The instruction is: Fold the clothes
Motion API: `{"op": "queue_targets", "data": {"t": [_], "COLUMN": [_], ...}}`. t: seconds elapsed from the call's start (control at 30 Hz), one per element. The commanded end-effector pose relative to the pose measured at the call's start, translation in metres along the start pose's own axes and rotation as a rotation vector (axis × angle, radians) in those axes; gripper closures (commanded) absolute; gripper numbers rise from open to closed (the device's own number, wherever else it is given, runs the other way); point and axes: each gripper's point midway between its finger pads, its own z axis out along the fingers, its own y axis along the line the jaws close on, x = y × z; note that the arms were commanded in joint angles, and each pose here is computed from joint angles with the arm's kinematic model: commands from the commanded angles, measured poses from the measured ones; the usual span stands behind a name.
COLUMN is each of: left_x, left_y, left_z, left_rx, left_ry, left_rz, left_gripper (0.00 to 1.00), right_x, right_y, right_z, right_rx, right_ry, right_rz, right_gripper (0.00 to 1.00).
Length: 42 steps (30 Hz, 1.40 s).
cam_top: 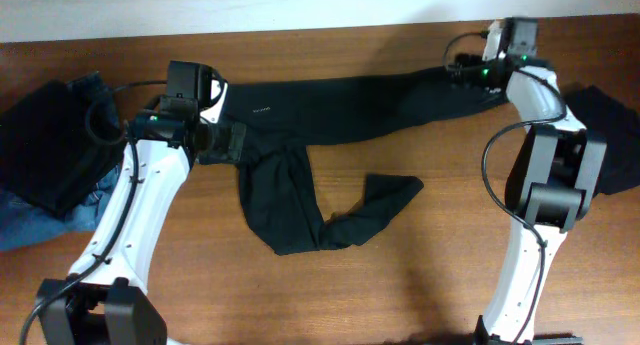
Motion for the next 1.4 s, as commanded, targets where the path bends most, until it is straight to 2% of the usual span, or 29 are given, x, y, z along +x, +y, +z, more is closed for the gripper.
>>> {"op": "queue_targets", "data": {"t": [0.0,0.1,0.2,0.33,0.47,0.8,1.1,1.37], "left_x": [-0.001,0.009,0.017,0.021,0.023,0.018,0.018,0.019], "left_y": [0.015,0.030,0.039,0.036,0.035,0.035,0.035,0.035], "left_z": [-0.007,0.001,0.012,0.024,0.034,0.041,0.041,0.041], "left_rx": [-0.010,-0.026,-0.023,0.018,0.017,0.013,0.014,0.014], "left_ry": [-0.015,0.014,0.049,0.072,0.090,0.073,0.074,0.077], "left_rz": [-0.053,-0.087,-0.112,-0.124,-0.122,-0.123,-0.123,-0.123], "left_gripper": [0.01,0.01,0.01,0.01,0.01,0.01,0.01,0.01], "right_x": [-0.061,-0.073,-0.060,-0.012,0.052,0.151,0.224,0.263], "right_y": [0.021,0.031,0.041,0.052,0.058,0.097,0.121,0.129], "right_z": [-0.062,-0.100,-0.129,-0.146,-0.159,-0.175,-0.152,-0.122], "right_rx": [-0.040,-0.044,-0.047,-0.057,-0.077,-0.133,-0.202,-0.198], "right_ry": [-0.128,-0.121,-0.032,0.169,0.431,0.826,0.998,1.003], "right_rz": [-0.023,-0.028,-0.051,-0.103,-0.134,-0.222,-0.218,-0.202], "right_gripper": [0.01,0.01,0.01,0.01,0.01,0.01,0.01,0.01]}}
